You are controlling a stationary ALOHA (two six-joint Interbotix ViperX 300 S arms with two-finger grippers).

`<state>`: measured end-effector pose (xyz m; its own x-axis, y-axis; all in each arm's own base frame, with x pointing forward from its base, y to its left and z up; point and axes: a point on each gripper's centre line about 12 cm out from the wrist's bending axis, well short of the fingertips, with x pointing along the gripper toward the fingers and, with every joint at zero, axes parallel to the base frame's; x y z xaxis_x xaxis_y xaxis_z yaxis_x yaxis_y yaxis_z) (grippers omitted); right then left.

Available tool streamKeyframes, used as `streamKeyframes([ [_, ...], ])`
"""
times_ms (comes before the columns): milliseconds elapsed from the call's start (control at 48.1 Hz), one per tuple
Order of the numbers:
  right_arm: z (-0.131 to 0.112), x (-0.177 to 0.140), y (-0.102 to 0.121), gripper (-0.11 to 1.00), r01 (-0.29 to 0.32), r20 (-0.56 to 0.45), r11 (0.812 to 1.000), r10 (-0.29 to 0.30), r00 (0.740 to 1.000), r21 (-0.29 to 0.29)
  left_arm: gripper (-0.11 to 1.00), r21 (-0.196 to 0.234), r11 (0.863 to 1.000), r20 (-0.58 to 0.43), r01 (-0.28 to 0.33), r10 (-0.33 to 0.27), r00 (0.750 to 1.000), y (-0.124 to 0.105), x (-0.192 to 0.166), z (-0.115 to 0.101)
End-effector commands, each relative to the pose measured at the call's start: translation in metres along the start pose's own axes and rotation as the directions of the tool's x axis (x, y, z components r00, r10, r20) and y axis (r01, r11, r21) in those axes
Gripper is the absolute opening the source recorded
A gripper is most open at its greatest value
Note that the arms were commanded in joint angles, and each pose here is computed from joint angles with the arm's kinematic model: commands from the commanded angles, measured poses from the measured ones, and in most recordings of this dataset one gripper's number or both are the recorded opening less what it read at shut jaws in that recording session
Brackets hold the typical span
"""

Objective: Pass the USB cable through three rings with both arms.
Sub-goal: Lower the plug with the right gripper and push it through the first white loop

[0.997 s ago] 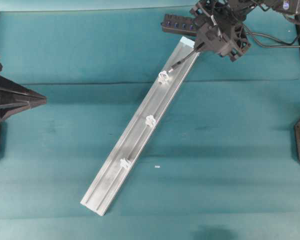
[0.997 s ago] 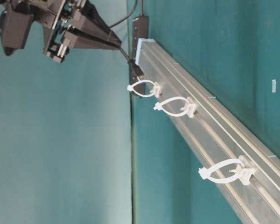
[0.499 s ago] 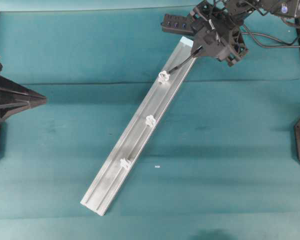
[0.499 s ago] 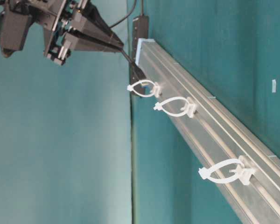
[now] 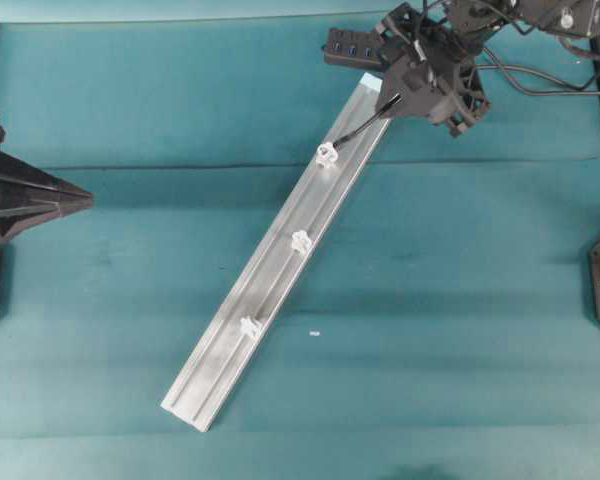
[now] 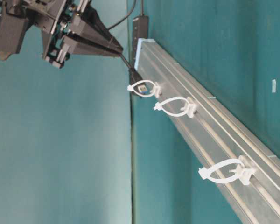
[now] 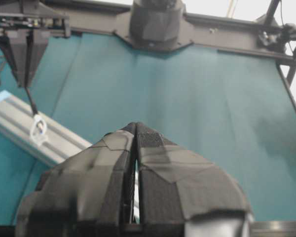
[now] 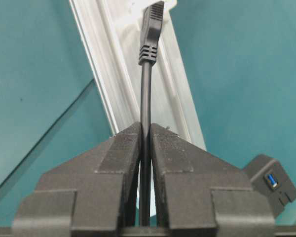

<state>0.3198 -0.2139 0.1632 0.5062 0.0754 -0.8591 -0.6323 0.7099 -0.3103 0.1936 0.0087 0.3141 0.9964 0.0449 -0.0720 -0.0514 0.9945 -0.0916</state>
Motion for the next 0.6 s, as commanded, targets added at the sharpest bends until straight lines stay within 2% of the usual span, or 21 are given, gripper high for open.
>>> streamKeyframes([
  [0, 0.004, 0.003, 0.000, 0.11, -0.002, 0.009, 1.000, 0.002, 1.000, -0.009, -0.01, 0.001, 1.000, 0.025, -0.001, 0.001, 1.000, 0.000, 0.001, 0.009],
  [229, 0.006, 0.008, -0.003, 0.11, 0.020, 0.007, 1.000, -0.019, 1.000, -0.007, -0.01, 0.000, 1.000, 0.025, -0.001, 0.001, 1.000, 0.000, 0.001, 0.009],
  [582, 0.014, 0.014, -0.001, 0.11, 0.010, 0.022, 1.000, -0.010, 1.000, -0.011, -0.01, -0.003, 1.000, 0.078, 0.006, -0.006, 0.997, -0.001, 0.003, 0.015],
])
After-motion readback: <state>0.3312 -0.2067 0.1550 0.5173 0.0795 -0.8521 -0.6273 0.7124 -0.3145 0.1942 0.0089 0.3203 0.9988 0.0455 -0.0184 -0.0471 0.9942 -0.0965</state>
